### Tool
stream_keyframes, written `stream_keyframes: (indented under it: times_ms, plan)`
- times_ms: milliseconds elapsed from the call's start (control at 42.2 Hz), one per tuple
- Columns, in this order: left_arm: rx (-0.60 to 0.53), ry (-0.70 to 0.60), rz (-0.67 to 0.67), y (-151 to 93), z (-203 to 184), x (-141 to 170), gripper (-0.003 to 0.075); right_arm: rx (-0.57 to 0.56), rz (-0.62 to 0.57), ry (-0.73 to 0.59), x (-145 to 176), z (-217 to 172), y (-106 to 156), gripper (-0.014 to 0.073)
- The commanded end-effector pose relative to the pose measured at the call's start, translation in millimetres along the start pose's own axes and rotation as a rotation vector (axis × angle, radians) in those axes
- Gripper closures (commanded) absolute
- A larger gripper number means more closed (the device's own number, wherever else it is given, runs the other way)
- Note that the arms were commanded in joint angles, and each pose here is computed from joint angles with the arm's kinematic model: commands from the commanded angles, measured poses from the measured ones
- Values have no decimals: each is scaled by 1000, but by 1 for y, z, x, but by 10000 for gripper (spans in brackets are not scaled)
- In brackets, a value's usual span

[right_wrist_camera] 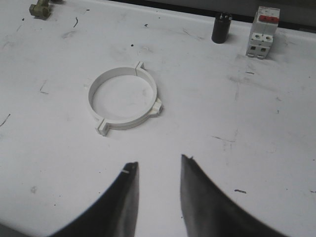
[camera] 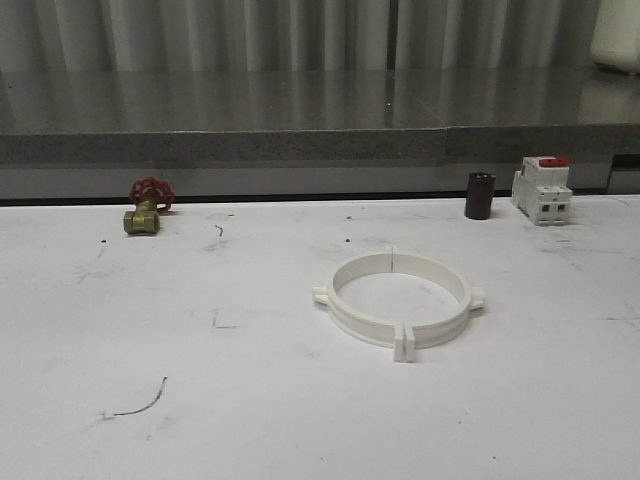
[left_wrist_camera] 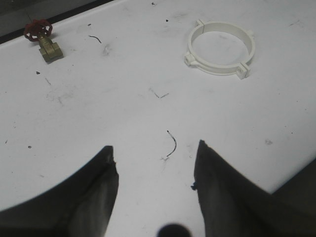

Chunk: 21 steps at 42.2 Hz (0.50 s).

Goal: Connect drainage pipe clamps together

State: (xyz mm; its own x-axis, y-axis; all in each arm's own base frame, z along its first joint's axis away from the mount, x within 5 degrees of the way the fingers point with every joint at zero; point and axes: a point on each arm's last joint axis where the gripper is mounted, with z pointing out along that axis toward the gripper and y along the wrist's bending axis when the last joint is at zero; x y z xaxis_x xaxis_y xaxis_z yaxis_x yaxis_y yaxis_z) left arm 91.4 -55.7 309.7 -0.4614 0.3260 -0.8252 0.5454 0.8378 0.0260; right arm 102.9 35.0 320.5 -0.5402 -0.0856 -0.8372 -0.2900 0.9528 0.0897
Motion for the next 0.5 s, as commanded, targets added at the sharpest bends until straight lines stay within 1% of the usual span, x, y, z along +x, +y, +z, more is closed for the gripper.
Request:
stream_keyframes:
  times_ms: [0, 71, 118, 213, 261, 474]
  plan:
    - [-5, -93, -8, 1, -5, -13, 411, 1, -2, -97, -12, -5, 0, 475]
    - [-5, -91, -8, 1, -5, -13, 487, 1, -2, -96, -12, -5, 0, 563]
    - [-4, -89, -8, 1, -5, -13, 567, 1, -2, -96, -12, -5, 0, 621]
    - [-4, -87, -8, 1, -5, -13, 692, 1, -3, -95, -12, -5, 0, 718]
    - [-4, -87, -8, 1, -5, -13, 742, 1, -3, -93, -12, -5, 0, 707]
    - [-4, -87, -8, 1, -5, -13, 741, 1, -3, -93, -12, -5, 0, 711]
